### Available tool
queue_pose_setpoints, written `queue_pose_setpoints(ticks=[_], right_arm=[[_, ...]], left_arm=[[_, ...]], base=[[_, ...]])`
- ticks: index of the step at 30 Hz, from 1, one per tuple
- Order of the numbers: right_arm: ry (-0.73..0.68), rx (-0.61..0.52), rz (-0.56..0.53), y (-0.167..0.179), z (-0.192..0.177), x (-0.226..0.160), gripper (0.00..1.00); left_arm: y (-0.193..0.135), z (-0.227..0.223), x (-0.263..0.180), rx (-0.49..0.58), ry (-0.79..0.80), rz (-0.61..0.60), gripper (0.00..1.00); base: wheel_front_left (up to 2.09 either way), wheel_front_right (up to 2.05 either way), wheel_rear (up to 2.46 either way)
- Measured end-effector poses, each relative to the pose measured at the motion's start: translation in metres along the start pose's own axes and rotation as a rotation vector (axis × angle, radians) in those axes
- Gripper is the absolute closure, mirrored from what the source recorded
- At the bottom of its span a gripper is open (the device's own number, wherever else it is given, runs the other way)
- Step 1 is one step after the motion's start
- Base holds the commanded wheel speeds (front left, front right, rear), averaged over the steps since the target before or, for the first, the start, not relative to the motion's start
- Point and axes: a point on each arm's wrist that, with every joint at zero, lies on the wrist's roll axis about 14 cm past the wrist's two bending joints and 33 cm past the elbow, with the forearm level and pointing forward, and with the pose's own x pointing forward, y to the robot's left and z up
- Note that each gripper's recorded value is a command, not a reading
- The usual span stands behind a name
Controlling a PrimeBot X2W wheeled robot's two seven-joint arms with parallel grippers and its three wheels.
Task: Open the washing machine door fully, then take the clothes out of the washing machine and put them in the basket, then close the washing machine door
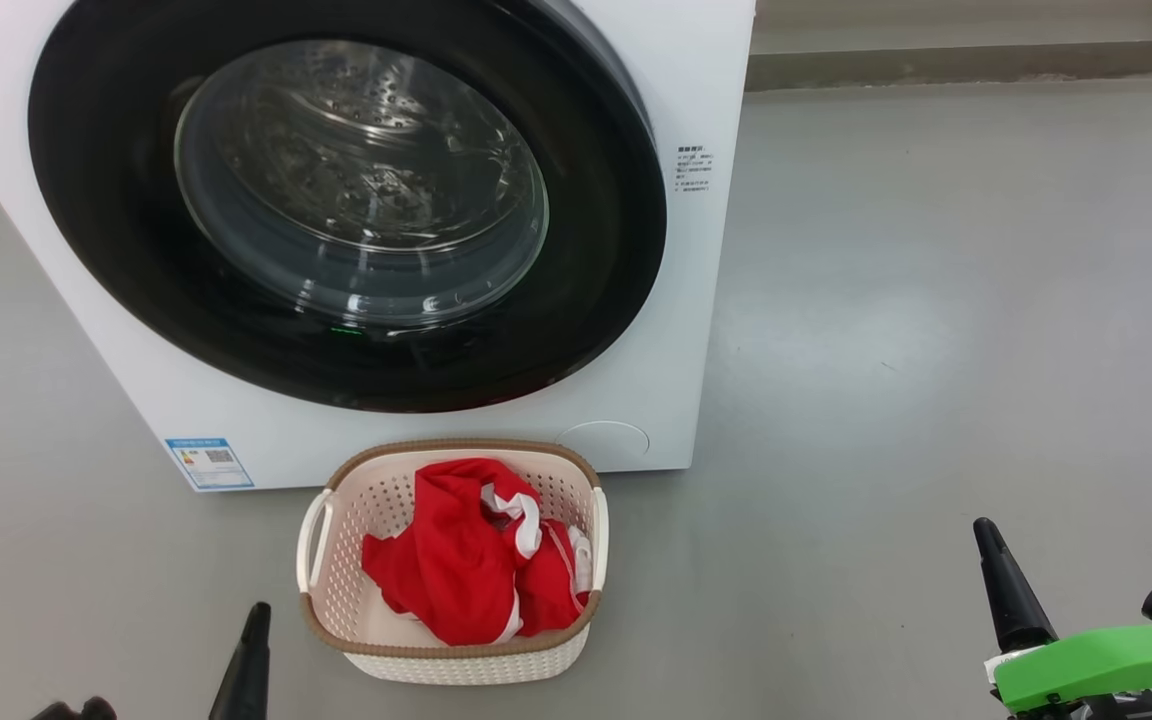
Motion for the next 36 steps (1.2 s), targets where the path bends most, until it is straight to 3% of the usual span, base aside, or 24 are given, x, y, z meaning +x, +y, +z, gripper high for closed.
queue_pose_setpoints(ticks=[36], right_arm=[[0.018,0.377,0.032,0.011,0.007,0.016,1.00]], left_arm=[[-0.010,0.003,0.015,-0.399,0.030,-0.035,1.00]], base=[[0.00,0.00,0.00]])
